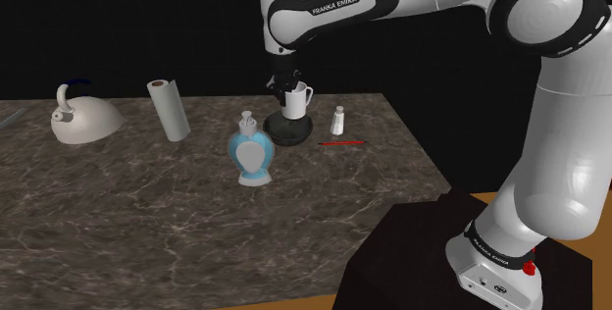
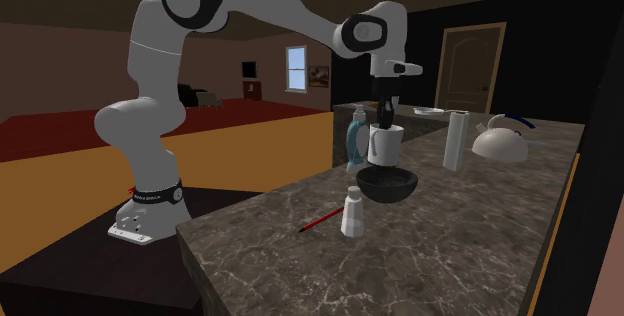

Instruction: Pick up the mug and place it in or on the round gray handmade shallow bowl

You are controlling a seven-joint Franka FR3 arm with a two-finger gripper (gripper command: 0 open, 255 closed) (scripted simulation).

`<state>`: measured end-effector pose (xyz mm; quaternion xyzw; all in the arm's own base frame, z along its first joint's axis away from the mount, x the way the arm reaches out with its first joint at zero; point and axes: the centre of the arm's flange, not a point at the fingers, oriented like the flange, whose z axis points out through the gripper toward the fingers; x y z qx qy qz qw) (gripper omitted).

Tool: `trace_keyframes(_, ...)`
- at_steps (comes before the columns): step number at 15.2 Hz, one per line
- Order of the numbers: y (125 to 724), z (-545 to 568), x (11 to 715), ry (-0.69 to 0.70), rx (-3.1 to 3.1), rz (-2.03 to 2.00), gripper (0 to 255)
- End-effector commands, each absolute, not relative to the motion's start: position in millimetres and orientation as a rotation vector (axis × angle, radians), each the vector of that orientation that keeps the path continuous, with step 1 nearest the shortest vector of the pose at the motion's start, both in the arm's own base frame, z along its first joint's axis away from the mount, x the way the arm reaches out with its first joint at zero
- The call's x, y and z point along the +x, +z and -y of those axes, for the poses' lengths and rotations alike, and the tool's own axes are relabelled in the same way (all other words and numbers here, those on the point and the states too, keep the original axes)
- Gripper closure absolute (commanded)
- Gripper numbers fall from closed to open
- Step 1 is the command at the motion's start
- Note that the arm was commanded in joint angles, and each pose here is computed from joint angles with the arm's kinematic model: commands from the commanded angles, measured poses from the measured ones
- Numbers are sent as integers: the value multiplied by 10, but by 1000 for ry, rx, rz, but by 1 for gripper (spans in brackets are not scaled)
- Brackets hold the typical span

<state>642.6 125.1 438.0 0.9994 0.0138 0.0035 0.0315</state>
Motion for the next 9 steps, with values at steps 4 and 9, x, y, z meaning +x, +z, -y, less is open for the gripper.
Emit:
trace_keyframes(4, 4087, -1260, 6430, 12, 3078, -43, 255)
trace_keyframes(9, 4087, -1260, 6430, 12, 3078, -43, 255)
